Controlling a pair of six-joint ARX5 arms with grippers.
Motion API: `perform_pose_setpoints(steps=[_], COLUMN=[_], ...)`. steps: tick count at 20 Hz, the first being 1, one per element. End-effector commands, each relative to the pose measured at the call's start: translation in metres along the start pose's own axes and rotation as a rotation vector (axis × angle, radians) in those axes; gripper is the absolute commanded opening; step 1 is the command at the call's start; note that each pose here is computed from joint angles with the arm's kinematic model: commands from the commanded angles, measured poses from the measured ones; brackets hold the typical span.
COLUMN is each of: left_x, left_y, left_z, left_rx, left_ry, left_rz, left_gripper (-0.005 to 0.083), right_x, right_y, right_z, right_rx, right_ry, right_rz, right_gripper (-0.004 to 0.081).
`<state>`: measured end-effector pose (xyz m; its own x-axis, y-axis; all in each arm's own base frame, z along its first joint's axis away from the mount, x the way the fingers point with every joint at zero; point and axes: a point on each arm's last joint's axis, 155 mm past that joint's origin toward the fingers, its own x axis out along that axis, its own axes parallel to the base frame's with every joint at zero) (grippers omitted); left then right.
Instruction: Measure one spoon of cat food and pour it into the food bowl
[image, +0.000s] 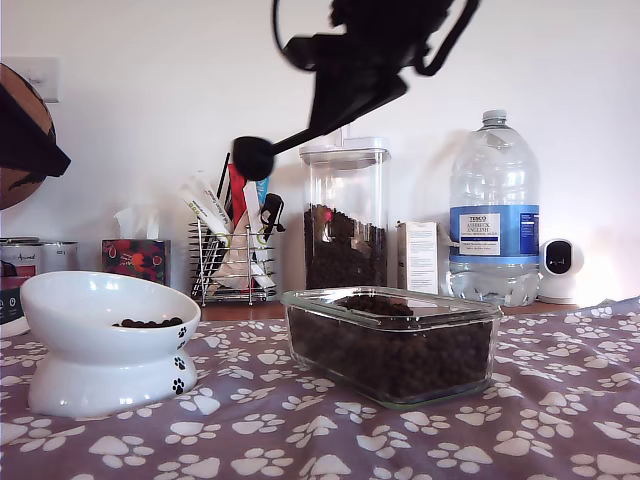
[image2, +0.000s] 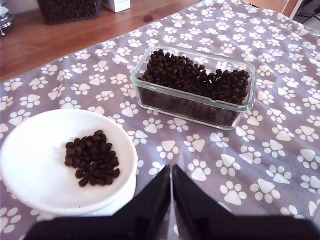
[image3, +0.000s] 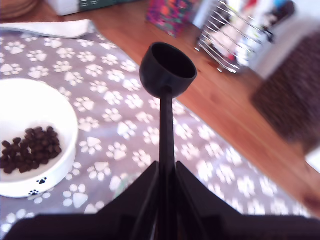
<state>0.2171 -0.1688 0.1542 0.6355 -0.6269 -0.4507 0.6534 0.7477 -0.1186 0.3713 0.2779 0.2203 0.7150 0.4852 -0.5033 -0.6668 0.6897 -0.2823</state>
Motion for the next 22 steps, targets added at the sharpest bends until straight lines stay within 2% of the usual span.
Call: perform_pose_setpoints(steps=[1,5,7,9,12,14,18,22], left_x=[0.002,0.002,0.002,0.002,0.002,0.002,0.002,0.002], left_y=[0.001,0.001,0.001,0.001,0.001,0.001,0.001,0.001], left_z=[-0.005,-0.005,-0.005,-0.005,-0.005,-0.005,-0.005,-0.005], left_rx=[-0.002,-0.002,-0.002,-0.002,-0.002,-0.002,-0.002,-0.002], left_ry=[0.008,0.008,0.008,0.008,0.008,0.008,0.008,0.008], left_rz=[0.003,0.003,0.003,0.003,0.003,0.003,0.003,0.003], left_gripper=[-0.0020,-0.0020,-0.0020,-0.0020,-0.0020,-0.0020,-0.0020,-0.0020], right_x=[-0.011,-0.036,-0.045,-0.051,-0.053,-0.051,-0.043,-0.024], right_y=[-0.008,-0.025,-0.024,-0.018,-0.008,-0.004,-0.004,0.012], right_z=[-0.022,-0.067,-0.091,-0.106,-0.118,-0.127,-0.127,-0.150], right_rx=[0.068,0.172,0.209,0.261,0.295,0.296,0.293,0.288], right_ry=[0.027,0.049,0.051,0.023,-0.020,-0.005,-0.011,0.075], right_rz=[-0.021,-0.076,-0.090,-0.072,-0.050,-0.044,-0.044,0.005], right_gripper=[-0.0013,-0.0013,-0.0013,-0.0013,-0.0013,-0.0013,-0.0013,-0.0013])
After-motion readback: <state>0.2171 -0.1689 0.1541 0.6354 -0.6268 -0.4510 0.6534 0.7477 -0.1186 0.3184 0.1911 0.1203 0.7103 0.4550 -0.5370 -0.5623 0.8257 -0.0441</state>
